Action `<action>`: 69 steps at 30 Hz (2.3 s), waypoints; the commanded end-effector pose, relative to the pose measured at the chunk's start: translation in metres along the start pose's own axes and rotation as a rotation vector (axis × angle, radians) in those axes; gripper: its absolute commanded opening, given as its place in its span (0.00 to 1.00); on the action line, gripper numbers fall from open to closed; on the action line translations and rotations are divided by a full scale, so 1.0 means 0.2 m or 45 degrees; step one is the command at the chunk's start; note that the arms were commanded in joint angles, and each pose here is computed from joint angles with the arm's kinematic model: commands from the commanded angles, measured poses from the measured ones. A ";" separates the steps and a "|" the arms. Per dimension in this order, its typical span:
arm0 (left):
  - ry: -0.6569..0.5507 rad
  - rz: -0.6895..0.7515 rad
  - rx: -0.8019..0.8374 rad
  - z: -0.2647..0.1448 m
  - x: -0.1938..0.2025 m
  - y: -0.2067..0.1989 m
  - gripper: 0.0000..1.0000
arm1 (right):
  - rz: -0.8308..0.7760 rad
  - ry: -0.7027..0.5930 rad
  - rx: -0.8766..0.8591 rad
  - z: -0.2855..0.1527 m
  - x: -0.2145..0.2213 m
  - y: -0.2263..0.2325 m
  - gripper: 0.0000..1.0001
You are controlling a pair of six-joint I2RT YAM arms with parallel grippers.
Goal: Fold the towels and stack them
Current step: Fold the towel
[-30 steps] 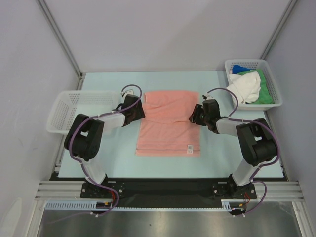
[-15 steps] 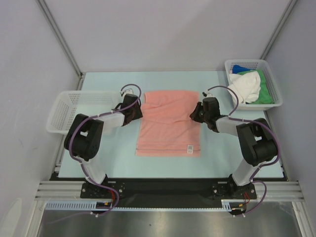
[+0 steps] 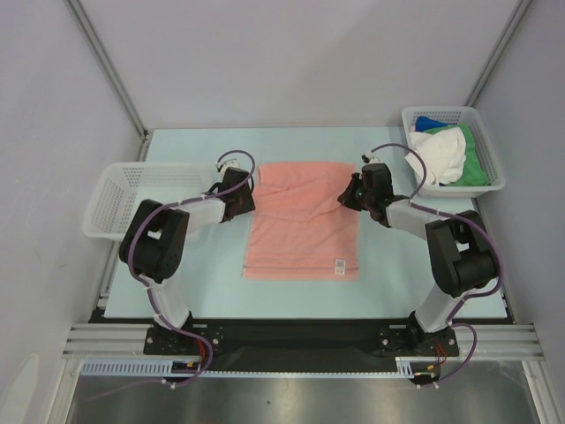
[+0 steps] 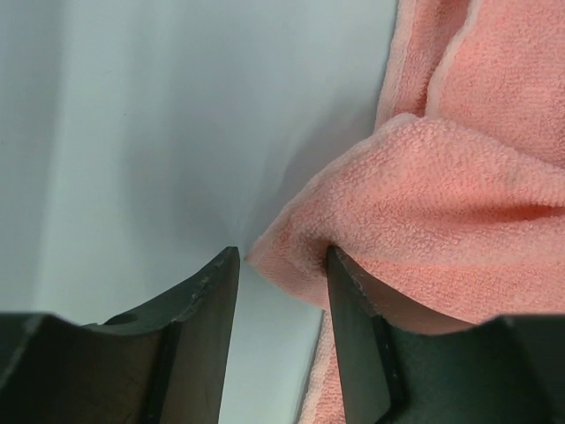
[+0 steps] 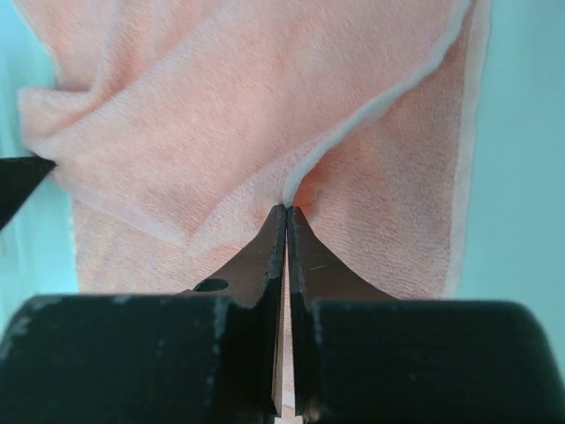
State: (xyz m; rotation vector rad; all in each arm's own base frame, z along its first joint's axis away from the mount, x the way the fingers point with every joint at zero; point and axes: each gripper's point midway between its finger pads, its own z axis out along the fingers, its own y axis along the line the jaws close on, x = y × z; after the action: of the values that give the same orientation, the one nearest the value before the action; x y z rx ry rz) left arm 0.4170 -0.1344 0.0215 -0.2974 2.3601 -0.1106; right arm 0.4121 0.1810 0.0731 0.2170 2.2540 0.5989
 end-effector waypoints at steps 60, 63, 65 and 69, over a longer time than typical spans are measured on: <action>0.291 0.116 0.245 -0.54 0.54 -0.15 0.00 | -0.148 0.321 0.368 -0.63 0.47 -0.14 0.27; 0.284 0.114 0.248 -0.55 0.53 -0.15 0.01 | -0.172 0.319 0.373 -0.61 0.53 -0.14 0.35; 0.281 0.120 0.246 -0.55 0.53 -0.15 0.00 | -0.180 0.313 0.362 -0.59 0.54 -0.14 0.39; 0.278 0.122 0.243 -0.55 0.53 -0.14 0.00 | -0.182 0.296 0.336 -0.56 0.55 -0.13 0.43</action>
State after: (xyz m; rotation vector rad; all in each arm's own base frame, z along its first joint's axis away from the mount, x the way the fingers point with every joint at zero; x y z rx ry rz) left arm 0.2704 -0.1829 0.0287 -0.0789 2.5804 -0.2998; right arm 0.2382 0.1493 0.0480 0.0924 2.6303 0.2364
